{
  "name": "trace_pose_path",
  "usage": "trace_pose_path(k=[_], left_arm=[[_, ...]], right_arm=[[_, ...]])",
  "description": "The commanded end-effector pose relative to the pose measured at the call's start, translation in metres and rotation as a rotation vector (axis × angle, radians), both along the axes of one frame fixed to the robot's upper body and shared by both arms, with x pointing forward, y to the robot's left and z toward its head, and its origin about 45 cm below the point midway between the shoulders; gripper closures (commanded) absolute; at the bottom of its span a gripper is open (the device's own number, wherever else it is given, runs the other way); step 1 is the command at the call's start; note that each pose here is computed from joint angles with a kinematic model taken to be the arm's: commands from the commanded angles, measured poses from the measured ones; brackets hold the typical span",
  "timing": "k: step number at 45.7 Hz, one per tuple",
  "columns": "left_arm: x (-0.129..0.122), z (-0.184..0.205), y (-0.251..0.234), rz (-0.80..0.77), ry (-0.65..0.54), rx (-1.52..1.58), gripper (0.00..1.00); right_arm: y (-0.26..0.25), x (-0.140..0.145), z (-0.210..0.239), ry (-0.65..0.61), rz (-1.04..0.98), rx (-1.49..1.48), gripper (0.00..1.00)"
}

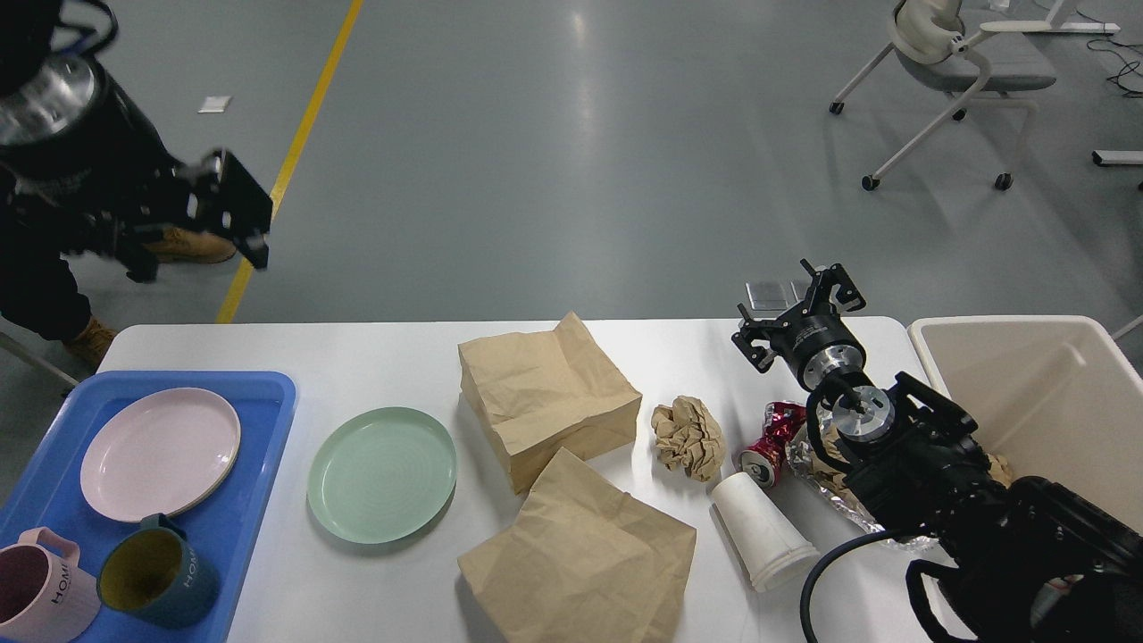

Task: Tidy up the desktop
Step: 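Move the left gripper toward the pale green plate, then grasp the rim of the pale green plate with the left gripper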

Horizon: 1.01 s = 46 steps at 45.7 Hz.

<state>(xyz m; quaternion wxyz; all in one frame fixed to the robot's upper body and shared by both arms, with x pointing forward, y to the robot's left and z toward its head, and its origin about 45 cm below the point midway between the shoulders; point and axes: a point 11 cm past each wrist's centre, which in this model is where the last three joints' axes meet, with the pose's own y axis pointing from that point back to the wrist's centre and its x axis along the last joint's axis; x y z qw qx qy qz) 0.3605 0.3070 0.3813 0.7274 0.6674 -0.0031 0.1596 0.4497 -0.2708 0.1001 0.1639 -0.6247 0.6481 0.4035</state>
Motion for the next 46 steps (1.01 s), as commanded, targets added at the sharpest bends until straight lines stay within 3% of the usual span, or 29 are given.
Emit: trace_pose_path(k=[1,17,34,46], left_arm=[[-0.001,-0.048,0.006,0.06,-0.042,0.024,0.07],[-0.024,-0.158,0.027,0.175,0.09,-0.003,0.06],[-0.025,-0.208,0.027,0.255,0.114,-0.074,0.06],[-0.023,-0.239,0.053,0.337,0.074,-0.042,0.06]], right_arm=[[0.0,0.0,0.0,0.0,0.0,0.0,0.0],[0.0,0.0,0.0,-0.001,0.001,0.001,0.0],[0.0,0.0,0.0,0.0,0.0,0.0,0.0],[0.0,0.0,0.0,0.0,0.0,0.0,0.0]])
